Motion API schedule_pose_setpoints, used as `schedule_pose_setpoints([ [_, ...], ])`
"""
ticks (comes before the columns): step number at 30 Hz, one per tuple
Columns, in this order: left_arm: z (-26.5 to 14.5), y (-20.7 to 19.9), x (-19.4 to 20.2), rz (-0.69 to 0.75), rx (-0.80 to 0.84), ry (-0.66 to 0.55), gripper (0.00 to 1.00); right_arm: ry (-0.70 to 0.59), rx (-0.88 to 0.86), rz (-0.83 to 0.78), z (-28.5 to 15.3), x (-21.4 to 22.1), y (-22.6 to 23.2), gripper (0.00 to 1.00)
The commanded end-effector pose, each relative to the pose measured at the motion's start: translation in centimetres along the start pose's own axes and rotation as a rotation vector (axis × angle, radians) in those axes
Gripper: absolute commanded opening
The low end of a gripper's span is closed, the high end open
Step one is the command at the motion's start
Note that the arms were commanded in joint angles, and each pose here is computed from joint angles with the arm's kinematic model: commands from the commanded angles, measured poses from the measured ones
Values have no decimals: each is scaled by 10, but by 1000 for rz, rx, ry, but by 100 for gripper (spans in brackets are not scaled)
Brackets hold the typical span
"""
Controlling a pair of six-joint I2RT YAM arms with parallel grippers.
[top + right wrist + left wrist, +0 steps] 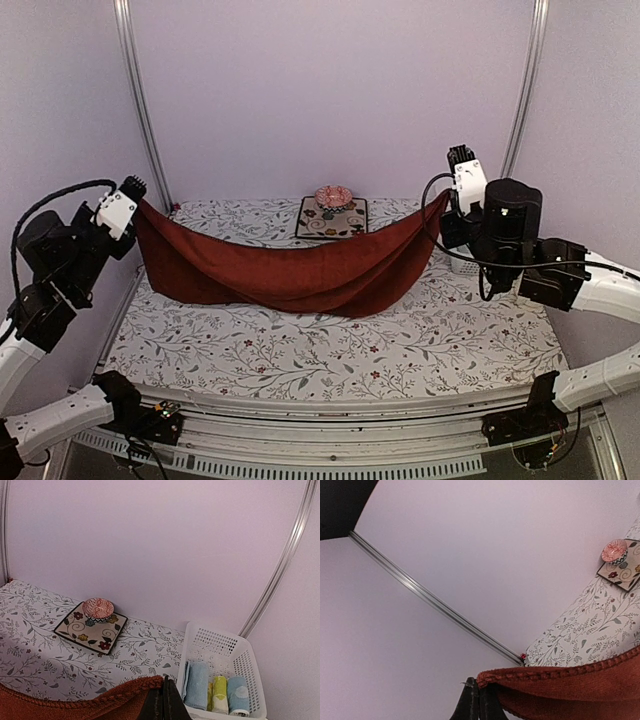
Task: Roll the towels
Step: Pick up the towel from the center of the board, then flatten out the towel at the center of the board.
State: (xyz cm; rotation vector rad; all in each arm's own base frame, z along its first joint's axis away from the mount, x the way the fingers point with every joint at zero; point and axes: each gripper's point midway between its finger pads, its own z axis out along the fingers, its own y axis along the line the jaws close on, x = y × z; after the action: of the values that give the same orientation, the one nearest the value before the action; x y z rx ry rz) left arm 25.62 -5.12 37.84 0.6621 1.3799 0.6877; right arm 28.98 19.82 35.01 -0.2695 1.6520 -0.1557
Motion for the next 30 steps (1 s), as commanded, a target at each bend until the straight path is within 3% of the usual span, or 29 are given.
schedule_pose_setpoints([
  [1, -7, 24, 2, 15, -78, 25, 0, -83, -42, 39, -24, -46, -1, 2],
  [8, -30, 27, 12, -61, -48, 23, 0, -80, -55, -60, -44, -44, 30, 2],
  [12, -28, 15, 23, -43, -32, 60, 0, -95, -25, 6, -44, -47, 23, 2],
  [14, -15, -4, 33, -5, -1, 101, 0, -101, 17, 27, -39, -52, 11, 2],
  [19, 34, -46, 61, 11, 136, 212, 0, 38, 35, 41, 12, -27, -3, 2],
  [25, 85, -36, 108, -91, 182, 319, 0, 144, 85, 17, 59, 4, -9, 2],
  [30, 107, -22, 125, -144, 213, 338, 0, 134, 94, 59, 76, -5, -19, 2],
])
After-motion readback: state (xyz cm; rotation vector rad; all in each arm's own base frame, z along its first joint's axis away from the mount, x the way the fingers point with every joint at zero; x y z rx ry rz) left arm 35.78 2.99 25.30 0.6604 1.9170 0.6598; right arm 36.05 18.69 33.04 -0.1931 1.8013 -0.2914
